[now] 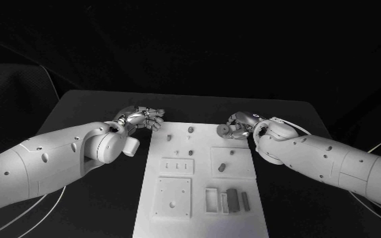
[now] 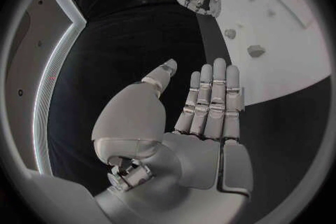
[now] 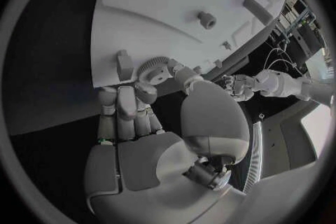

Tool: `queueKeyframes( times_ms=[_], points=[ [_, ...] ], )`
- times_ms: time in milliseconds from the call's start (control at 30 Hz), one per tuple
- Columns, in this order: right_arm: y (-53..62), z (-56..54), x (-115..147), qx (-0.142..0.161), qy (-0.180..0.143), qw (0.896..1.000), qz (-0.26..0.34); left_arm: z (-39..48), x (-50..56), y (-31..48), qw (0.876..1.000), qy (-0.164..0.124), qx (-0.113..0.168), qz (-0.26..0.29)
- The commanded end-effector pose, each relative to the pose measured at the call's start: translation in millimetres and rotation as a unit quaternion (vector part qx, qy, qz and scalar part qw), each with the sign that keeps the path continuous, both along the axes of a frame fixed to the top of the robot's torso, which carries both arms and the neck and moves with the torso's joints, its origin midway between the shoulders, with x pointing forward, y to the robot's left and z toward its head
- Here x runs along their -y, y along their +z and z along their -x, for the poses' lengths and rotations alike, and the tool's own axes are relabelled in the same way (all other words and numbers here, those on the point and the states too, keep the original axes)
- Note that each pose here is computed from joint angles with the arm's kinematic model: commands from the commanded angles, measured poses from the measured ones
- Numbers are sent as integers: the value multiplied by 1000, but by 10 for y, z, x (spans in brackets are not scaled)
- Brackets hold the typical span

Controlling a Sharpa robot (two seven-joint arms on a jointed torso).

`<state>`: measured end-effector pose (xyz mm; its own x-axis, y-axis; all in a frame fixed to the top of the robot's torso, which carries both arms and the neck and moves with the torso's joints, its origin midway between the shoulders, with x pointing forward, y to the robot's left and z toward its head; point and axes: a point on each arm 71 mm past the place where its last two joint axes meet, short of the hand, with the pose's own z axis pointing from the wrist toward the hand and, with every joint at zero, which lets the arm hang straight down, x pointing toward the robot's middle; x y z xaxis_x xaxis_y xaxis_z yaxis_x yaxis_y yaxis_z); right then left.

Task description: Assemble the parts on the task board

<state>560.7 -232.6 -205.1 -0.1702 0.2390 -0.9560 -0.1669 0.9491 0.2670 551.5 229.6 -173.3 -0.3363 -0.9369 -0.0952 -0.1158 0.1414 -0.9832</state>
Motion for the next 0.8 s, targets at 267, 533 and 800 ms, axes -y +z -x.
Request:
queueKeyframes(
  times_ms=[267, 533, 800],
  points=[
    [-48, 13, -6, -39, -1, 999, -22, -3, 28, 0, 1000, -12, -2, -2],
    [-44, 1, -3, -40, -4, 999, -25, -6, 29, -3, 1000, -12, -3, -3],
    [-26, -20, -36, -37, -8, 999, -27, -6, 31, -5, 1000, -12, -3, -3]
  ],
)
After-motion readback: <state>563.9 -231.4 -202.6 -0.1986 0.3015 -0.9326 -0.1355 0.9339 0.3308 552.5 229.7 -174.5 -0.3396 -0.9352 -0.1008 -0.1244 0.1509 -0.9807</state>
